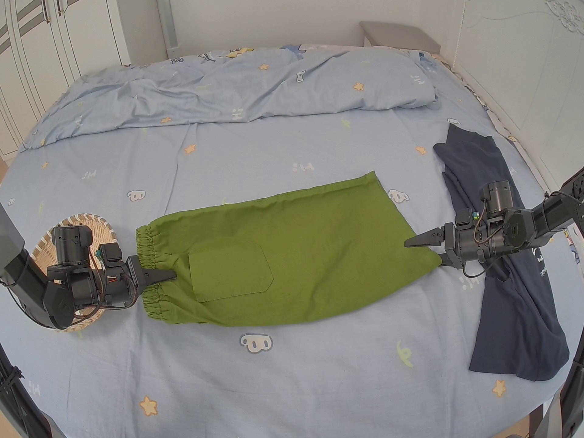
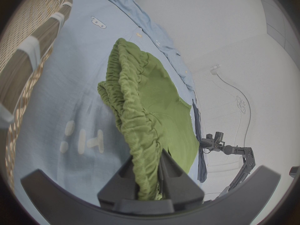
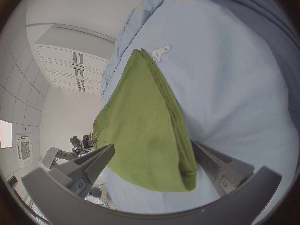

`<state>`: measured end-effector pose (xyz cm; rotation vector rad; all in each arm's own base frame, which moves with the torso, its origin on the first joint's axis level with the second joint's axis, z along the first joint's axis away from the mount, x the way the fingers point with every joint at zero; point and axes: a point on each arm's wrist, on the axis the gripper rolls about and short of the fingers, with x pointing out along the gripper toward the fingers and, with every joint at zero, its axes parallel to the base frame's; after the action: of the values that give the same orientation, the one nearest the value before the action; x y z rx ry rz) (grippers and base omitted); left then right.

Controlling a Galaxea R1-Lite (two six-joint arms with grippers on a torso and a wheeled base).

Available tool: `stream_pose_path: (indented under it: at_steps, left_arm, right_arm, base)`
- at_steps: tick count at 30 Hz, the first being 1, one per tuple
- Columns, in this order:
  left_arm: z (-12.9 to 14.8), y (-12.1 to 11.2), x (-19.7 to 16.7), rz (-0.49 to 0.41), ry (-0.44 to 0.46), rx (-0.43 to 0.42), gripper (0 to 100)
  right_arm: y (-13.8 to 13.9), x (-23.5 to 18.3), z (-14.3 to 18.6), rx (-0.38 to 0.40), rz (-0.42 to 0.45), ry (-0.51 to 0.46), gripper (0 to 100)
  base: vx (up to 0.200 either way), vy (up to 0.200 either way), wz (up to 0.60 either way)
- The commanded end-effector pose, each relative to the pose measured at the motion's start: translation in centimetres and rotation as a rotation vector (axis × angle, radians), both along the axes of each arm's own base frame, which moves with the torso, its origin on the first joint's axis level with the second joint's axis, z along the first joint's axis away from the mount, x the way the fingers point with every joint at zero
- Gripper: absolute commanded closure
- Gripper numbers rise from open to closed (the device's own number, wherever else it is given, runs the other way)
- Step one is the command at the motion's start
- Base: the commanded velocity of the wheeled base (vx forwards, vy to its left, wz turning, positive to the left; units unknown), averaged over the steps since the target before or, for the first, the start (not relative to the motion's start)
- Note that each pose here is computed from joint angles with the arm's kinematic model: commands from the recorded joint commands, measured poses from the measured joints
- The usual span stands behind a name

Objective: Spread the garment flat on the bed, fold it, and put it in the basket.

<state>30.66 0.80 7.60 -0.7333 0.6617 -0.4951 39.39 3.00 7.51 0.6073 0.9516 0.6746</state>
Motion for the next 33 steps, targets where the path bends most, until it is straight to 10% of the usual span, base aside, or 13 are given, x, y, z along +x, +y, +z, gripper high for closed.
stream_pose_path:
  at_steps: [1,6,7,25,33]
  left_arm:
    - [0.0,0.2,0.0,0.008,-0.002,0.0,100]
    - [0.1,0.3,0.0,0.01,-0.005,0.0,100]
    - [0.1,0.3,0.0,0.01,-0.003,0.0,100]
    - [0.1,0.2,0.0,0.002,0.003,-0.006,100]
    - [3.7,0.2,-2.1,-0.046,0.12,-0.035,100]
  right_arm:
    - [0.3,0.3,-1.6,-0.002,0.006,0.044,0]
    - [-0.1,0.6,-1.4,0.061,0.033,0.06,0]
    - [-0.2,0.6,-1.3,0.077,0.04,0.065,100]
    - [-1.3,0.6,-1.3,0.092,0.031,0.082,100]
    - [-0.9,-6.0,5.2,0.081,0.049,0.008,100]
  base:
    - [0.0,0.0,0.0]
    - [0.0,0.0,0.0]
    - [0.0,0.0,0.0]
    - [0.0,0.0,0.0]
    - [0.0,0.0,0.0]
